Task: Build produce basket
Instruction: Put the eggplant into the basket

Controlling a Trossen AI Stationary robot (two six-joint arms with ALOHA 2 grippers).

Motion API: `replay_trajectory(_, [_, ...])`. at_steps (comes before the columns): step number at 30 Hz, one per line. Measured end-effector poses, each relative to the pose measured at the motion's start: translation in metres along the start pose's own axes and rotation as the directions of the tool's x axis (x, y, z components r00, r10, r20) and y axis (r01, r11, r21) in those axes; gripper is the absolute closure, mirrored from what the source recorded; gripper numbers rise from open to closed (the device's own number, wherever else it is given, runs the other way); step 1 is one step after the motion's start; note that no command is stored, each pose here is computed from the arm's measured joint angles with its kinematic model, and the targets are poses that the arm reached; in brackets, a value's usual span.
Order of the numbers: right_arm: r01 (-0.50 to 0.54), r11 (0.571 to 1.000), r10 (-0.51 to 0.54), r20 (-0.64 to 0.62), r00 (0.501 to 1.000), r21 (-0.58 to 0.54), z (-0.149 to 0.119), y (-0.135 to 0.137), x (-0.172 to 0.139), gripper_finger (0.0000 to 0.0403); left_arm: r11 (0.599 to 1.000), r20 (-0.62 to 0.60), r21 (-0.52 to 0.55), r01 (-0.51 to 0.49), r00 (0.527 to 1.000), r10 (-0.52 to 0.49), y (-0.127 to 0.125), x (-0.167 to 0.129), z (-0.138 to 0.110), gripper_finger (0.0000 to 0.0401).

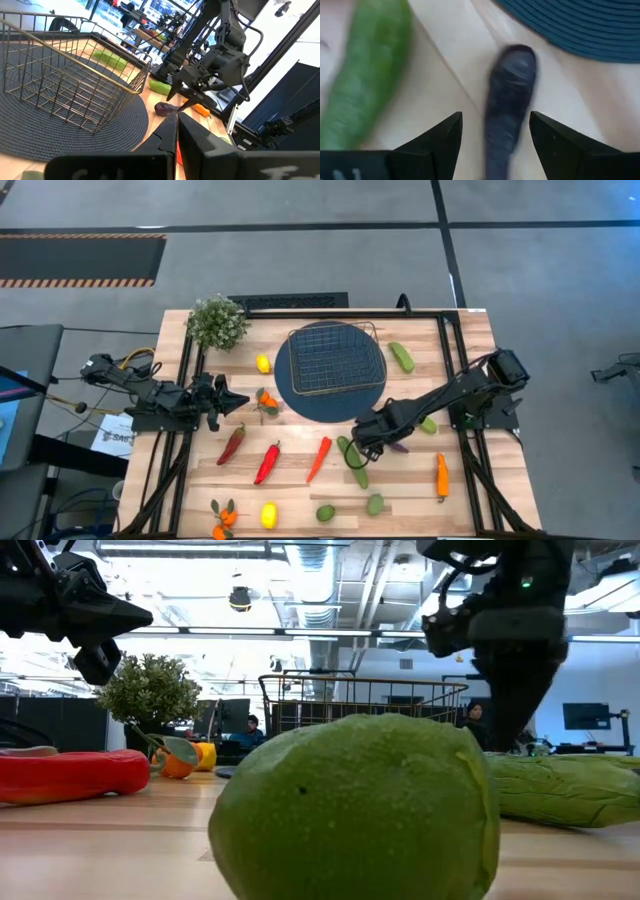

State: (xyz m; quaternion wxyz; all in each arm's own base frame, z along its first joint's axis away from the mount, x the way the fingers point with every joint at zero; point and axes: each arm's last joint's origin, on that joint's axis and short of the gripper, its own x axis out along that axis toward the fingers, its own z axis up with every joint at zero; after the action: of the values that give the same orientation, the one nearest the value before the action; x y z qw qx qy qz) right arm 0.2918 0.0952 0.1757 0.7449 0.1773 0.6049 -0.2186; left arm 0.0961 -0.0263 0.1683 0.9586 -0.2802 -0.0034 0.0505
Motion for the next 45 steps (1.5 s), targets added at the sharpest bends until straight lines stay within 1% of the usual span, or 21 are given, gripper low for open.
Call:
replay_trajectory(3, [-0.019,1.000,0.019,0.018,1.000,0.010,0.001,-0.001,0.005,0.0149,1.000,0.000,0.000,0.000,1.000,0.000,0.000,0.000,0.000,0.0401])
replay_trajectory(16, [0.008,1.000,-0.009,0.014,1.000,0.025,-0.003,-0.011,0.018,0.0149,1.000,0.000,0.000,0.000,1.000,0.000,0.000,0.000,0.000,0.0401])
replay_trajectory(20, [0.003,1.000,-0.003,0.010,1.000,0.028,-0.007,-0.014,0.026,0.0149,1.000,0.000,0.000,-0.001,1.000,0.001,0.000,0.000,0.000,0.0401])
replay_trajectory(23, [0.003,0.999,-0.003,0.002,1.000,0.050,-0.008,-0.015,0.027,0.0154,1.000,0.000,0.000,0.000,1.000,0.000,0.000,0.000,0.000,0.0401])
replay_trajectory(24, [0.002,0.998,-0.002,0.001,1.000,0.060,-0.008,-0.015,0.027,0.0160,1.000,0.001,0.000,0.000,1.000,0.000,0.000,0.000,0.000,0.0401])
replay_trajectory(26, [-0.006,0.996,0.007,-0.011,1.000,0.093,-0.007,-0.015,0.027,0.0185,1.000,0.000,-0.001,-0.001,1.000,0.001,0.000,0.000,0.000,0.0401])
replay_trajectory(28, [-0.031,0.993,0.035,-0.034,0.999,0.115,-0.006,-0.014,0.025,0.0230,1.000,0.001,-0.001,0.000,1.000,0.000,0.000,0.000,0.000,0.0401])
replay_trajectory(31, [-0.072,0.990,0.077,-0.040,0.996,0.118,-0.002,-0.009,0.020,0.0312,1.000,0.001,-0.002,0.000,1.000,0.000,0.000,0.000,0.000,0.0401])
replay_trajectory(32, [-0.084,0.990,0.089,-0.035,0.995,0.116,-0.001,-0.007,0.017,0.0321,1.000,0.000,-0.001,-0.001,1.000,0.001,0.000,0.000,0.000,0.0401])
replay_trajectory(34, [-0.110,0.988,0.113,-0.018,0.993,0.109,0.003,-0.001,0.009,0.0322,1.000,0.000,-0.004,0.000,1.000,0.000,0.000,0.000,0.000,0.0401])
replay_trajectory(38, [-0.189,0.975,0.185,0.045,0.982,0.113,0.020,0.014,-0.020,0.0322,1.000,0.001,-0.005,0.000,1.000,0.000,0.000,0.000,0.000,0.0401])
replay_trajectory(40, [-0.217,0.972,0.211,0.075,0.975,0.093,0.031,0.021,-0.041,0.0322,1.000,0.001,-0.007,0.000,1.000,0.000,0.000,0.000,0.000,0.0401])
replay_trajectory(42, [-0.247,0.968,0.238,0.135,0.962,0.051,0.043,0.028,-0.068,0.0322,1.000,0.001,-0.008,0.000,1.000,0.000,0.000,0.000,0.000,0.0401])
replay_trajectory(45, [-0.237,0.971,0.234,0.247,0.941,-0.017,0.062,0.029,-0.107,0.0322,1.000,0.000,-0.008,0.000,1.000,0.000,0.000,0.000,0.000,0.0401])
